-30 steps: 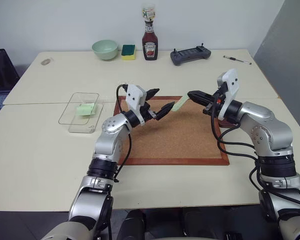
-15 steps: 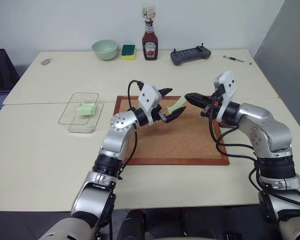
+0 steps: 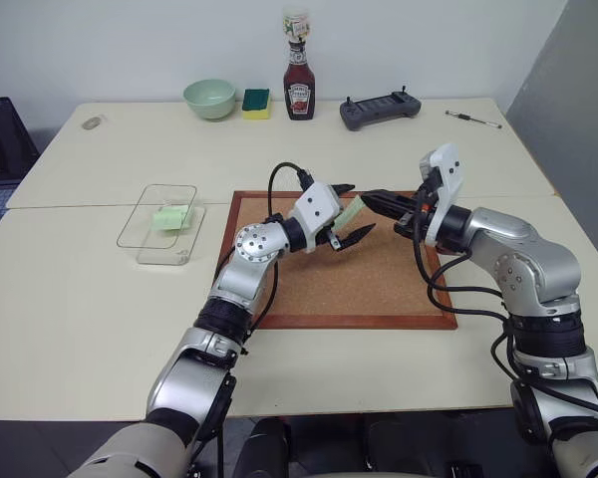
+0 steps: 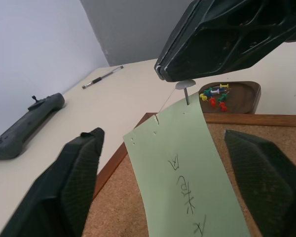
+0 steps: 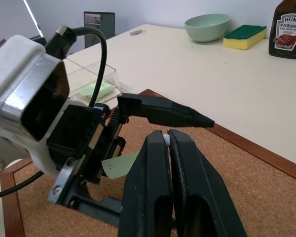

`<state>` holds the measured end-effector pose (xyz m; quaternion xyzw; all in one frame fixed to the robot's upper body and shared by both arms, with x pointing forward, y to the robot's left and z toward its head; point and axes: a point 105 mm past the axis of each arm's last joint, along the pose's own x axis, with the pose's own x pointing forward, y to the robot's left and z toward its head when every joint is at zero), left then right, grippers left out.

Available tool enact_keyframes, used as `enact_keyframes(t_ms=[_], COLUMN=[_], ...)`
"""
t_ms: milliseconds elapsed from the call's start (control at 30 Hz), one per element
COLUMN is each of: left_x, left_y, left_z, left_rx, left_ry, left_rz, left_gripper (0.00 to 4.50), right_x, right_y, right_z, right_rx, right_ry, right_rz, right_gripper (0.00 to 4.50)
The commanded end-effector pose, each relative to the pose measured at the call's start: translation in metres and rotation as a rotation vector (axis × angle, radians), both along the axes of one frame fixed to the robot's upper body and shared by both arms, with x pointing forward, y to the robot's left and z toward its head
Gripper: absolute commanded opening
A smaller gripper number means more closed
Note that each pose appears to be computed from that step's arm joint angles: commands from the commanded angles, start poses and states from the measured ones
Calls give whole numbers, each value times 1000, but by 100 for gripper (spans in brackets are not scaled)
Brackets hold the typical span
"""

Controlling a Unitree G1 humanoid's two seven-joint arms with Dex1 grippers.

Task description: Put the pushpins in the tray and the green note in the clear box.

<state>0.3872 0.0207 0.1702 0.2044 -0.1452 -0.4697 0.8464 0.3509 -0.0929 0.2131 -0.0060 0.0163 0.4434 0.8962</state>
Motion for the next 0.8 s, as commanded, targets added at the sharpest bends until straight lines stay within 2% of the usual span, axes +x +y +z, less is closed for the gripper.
enact_keyframes(t_ms=[33,267,500,533,800], left_x=[2,2,1,0,-6], left_y=[-2,-2,-1,-2,-4], left_z=[14,10,9,10,10], left_rx=[-5,-3,-1,-2,-7], left_ry=[-59,-39,-42,-46,-60], left_rz=[4,-11,-15,-19,-58], left_gripper=[315,158,20,8,8], right_x=[-5,-6,-7,-7,-8], right_y=[0,0,1,1,4], right_z=[22,23,22,21,19], right_rx=[38,54,68,73,97], right_ry=[-64,-51,-32,-27,-3], right_rz=[6,10,9,9,9], right_gripper=[0,0,0,0,0])
